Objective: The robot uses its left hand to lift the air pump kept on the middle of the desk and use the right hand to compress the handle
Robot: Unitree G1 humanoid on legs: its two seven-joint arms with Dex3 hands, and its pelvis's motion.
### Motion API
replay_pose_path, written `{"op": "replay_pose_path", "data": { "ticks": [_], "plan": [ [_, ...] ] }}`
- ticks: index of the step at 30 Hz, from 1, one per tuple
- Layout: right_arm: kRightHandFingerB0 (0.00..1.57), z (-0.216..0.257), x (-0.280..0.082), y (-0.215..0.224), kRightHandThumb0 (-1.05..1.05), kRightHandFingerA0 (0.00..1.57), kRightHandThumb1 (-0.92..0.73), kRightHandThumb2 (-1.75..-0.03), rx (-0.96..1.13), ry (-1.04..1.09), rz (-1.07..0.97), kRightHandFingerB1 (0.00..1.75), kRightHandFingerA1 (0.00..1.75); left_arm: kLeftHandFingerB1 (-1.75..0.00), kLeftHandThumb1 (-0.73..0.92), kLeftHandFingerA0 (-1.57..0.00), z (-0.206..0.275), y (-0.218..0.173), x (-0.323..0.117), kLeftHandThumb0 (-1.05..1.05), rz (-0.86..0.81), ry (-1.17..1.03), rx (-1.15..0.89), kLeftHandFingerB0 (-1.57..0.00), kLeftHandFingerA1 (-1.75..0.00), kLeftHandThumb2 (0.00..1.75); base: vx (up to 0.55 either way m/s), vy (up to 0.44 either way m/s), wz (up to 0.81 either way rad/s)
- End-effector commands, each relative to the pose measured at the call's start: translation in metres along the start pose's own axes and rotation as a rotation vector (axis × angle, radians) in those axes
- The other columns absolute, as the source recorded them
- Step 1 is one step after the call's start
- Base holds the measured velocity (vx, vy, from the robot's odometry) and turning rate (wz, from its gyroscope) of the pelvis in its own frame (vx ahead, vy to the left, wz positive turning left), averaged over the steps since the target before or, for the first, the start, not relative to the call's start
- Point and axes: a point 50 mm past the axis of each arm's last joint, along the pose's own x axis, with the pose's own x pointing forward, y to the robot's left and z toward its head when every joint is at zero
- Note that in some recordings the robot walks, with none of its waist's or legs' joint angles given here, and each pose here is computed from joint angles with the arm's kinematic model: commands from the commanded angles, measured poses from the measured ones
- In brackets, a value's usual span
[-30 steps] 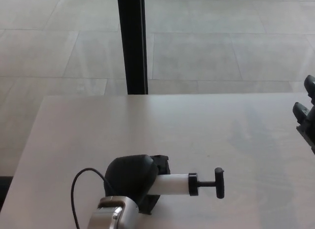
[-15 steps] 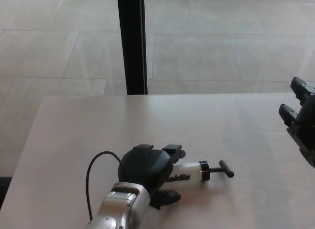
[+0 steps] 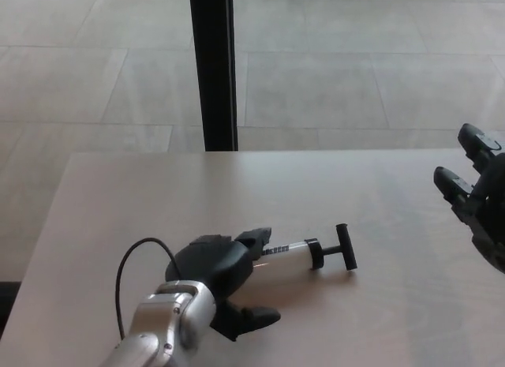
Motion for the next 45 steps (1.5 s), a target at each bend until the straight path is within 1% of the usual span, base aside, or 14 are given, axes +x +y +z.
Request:
{"op": "replay_pose_path", "data": {
  "ticks": [1, 10, 11, 12, 15, 19, 21, 27, 30, 38, 39, 40, 41, 45],
  "plan": [
    [0.32, 0.003, -0.012, -0.027, -0.85, 0.34, -0.92, -0.68, 0.154, -0.020, 0.026, 0.56, 0.78, -0.43, 0.54, -0.08, -0.045, 0.044, -0.034, -0.66, -0.154, -0.015, -0.439, -0.13, -0.49, 0.85, 0.00, 0.000, 0.00],
    [0.43, 0.033, -0.058, -0.109, -0.61, 0.57, -0.77, -0.65, 0.090, -0.123, -0.296, 0.91, 1.37, -0.52, 0.72, -0.65, -0.125, 0.106, -0.115, -0.36, 0.372, -0.106, -0.873, -0.56, -0.65, 0.60, 0.00, 0.000, 0.00],
    [0.54, 0.037, -0.064, -0.117, -0.62, 0.77, -0.66, -1.04, 0.065, -0.133, -0.332, 0.87, 1.19, -0.53, 0.70, -0.69, -0.134, 0.110, -0.124, -0.35, 0.423, -0.087, -0.884, -0.60, -0.64, 0.60, 0.00, 0.000, 0.00],
    [0.52, 0.043, -0.071, -0.129, -0.61, 0.64, -0.71, -0.65, 0.047, -0.149, -0.404, 0.99, 1.60, -0.54, 0.70, -0.70, -0.146, 0.117, -0.140, -0.36, 0.497, -0.040, -0.886, -0.57, -0.69, 0.60, 0.00, 0.000, 0.00],
    [0.46, 0.056, -0.091, -0.157, -0.55, 0.76, -0.74, -0.62, 0.021, -0.178, -0.531, 1.11, 1.75, -0.69, 0.51, -0.82, -0.181, 0.128, -0.179, -0.37, 0.671, 0.042, -0.935, -0.64, -0.82, 0.92, 0.00, 0.000, 0.00],
    [0.56, 0.074, -0.139, -0.199, -0.40, 0.91, -0.79, -0.69, -0.075, -0.217, -0.719, 0.79, 1.75, -0.51, 0.72, -0.95, -0.222, 0.125, -0.238, -0.30, 0.942, 0.212, -1.049, -0.79, -0.87, 0.60, 0.00, 0.000, 0.00],
    [0.86, 0.090, -0.183, -0.232, -0.28, 0.94, -0.69, -0.84, -0.154, -0.290, -0.951, 0.85, 1.75, -0.68, 0.77, -0.78, -0.256, 0.115, -0.307, -0.19, 1.309, 0.381, -1.104, -0.74, -1.67, 0.71, 0.00, 0.000, 0.00],
    [0.79, 0.105, -0.245, -0.259, -0.31, 1.01, -0.73, -0.79, -0.267, -0.328, -1.286, 1.01, 1.63, -1.39, 0.65, -0.97, -0.286, 0.078, -0.395, -0.20, 1.742, 0.628, -1.166, -0.66, -1.75, 0.82, 0.00, 0.000, 0.00],
    [0.76, 0.094, -0.276, -0.270, -0.35, 0.97, -0.79, -0.75, -0.216, -0.344, -1.454, 1.04, 1.63, -1.22, 0.61, -1.00, -0.312, 0.034, -0.434, -0.19, 1.865, 0.818, -1.239, -0.76, -1.66, 0.85, 0.00, 0.000, 0.00],
    [0.68, 0.047, -0.309, -0.281, -0.41, 0.89, -0.79, -0.71, -0.126, -0.232, -1.651, 0.92, 1.71, -1.12, 0.51, -1.25, -0.314, -0.045, -0.442, -0.26, 1.761, 1.178, -1.373, -0.88, -1.38, 0.98, 0.00, 0.000, 0.00],
    [0.69, 0.031, -0.311, -0.280, -0.49, 0.93, -0.76, -0.71, -0.070, -0.213, -1.680, 0.91, 1.74, -1.22, 0.74, -0.92, -0.310, -0.068, -0.441, -0.24, 1.683, 1.308, -1.396, -0.73, -1.75, 0.64, 0.00, 0.000, 0.00],
    [0.69, 0.023, -0.316, -0.281, -0.50, 0.97, -0.76, -0.70, -0.037, -0.212, -1.709, 0.92, 1.75, -1.05, 0.56, -1.21, -0.308, -0.079, -0.441, -0.33, 1.618, 1.371, -1.411, -0.82, -1.36, 0.96, 0.00, 0.000, 0.00],
    [0.70, 0.016, -0.319, -0.281, -0.49, 0.98, -0.78, -0.66, -0.015, -0.205, -1.731, 0.88, 1.75, -1.07, 0.75, -0.84, -0.306, -0.086, -0.440, -0.29, 1.571, 1.417, -1.416, -0.76, -1.58, 0.63, 0.00, 0.000, 0.00],
    [0.75, -0.027, -0.332, -0.273, -0.43, 0.88, -0.82, -0.64, 0.085, -0.131, -1.822, 0.80, 1.75, -0.72, 0.76, -0.77, -0.293, -0.112, -0.444, -0.36, 1.338, 1.610, -1.279, -0.76, -1.26, 0.63, 0.00, 0.000, 0.00]
  ]
}}
